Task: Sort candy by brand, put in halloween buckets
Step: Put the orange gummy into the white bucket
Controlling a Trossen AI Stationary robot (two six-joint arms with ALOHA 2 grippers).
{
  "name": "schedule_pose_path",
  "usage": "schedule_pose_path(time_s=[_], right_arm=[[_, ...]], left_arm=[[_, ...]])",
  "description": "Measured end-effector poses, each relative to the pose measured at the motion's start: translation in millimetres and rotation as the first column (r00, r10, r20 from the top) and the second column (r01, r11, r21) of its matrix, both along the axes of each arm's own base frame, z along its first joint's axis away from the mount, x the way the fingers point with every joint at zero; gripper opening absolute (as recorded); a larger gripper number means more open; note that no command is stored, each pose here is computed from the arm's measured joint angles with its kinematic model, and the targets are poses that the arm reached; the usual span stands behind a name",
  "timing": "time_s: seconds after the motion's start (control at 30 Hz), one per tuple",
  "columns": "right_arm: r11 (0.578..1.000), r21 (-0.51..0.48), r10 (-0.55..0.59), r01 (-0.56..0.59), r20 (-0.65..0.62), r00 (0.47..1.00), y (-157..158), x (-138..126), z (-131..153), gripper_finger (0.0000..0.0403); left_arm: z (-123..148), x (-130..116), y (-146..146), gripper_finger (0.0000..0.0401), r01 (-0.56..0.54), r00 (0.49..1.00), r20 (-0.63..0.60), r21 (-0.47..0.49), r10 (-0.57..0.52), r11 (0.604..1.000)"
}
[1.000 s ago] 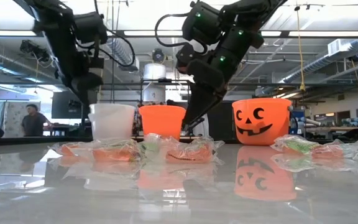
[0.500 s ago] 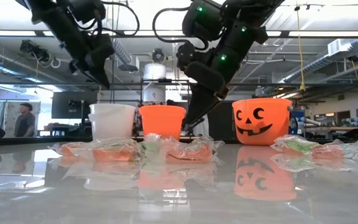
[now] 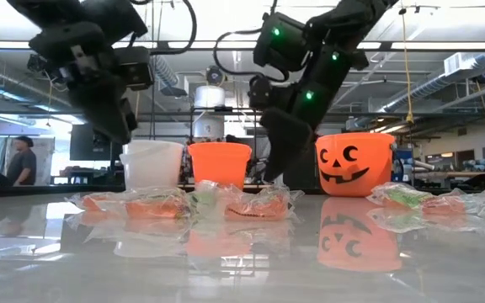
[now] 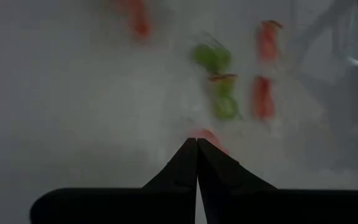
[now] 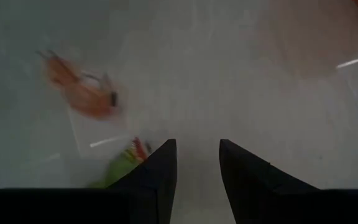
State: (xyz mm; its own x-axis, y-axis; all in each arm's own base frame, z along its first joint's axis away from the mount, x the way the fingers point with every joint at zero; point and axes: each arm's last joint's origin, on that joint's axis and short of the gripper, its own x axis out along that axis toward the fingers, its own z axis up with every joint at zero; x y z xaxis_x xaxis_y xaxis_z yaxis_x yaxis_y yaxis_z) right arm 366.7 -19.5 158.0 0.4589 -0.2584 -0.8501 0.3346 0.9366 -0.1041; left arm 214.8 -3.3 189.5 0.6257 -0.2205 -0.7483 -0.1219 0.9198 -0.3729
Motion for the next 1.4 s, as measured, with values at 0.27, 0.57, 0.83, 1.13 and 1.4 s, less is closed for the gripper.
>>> schedule_pose_path(time_s=[0.27, 0.57, 0.83, 1.13, 1.4], right_arm=[[0.999, 0.002, -0.037, 0.037, 0.024, 0.999, -14, -3, -6, 0.0132], [1.000, -0.008, -0.024, 0.024, 0.044, 0.999, -15, -1, -5, 0.0132], [1.000, -0.018, -0.009, 0.010, 0.051, 0.999, -15, 0, -4, 0.0132], [1.000, -0.017, -0.009, 0.010, 0.052, 0.999, -15, 0, -4, 0.0132], [1.000, -0.009, -0.013, 0.014, 0.068, 0.998, -15, 1, -4, 0.0132]], left_arm=[[-20, 17, -37, 0.0028, 0.076, 0.997, -0.003, 0.039, -0.076, 0.996], [-51, 32, -46, 0.0141, 0.083, 0.995, -0.062, 0.043, -0.080, 0.996], [-64, 34, -43, 0.0166, 0.038, 0.992, -0.127, 0.115, -0.023, 0.993], [-57, 34, -34, 0.0014, 0.013, 0.994, -0.112, 0.198, 0.010, 0.980], [-5, 20, 10, 0.0033, -0.129, 0.985, -0.066, 0.305, 0.157, 0.944]])
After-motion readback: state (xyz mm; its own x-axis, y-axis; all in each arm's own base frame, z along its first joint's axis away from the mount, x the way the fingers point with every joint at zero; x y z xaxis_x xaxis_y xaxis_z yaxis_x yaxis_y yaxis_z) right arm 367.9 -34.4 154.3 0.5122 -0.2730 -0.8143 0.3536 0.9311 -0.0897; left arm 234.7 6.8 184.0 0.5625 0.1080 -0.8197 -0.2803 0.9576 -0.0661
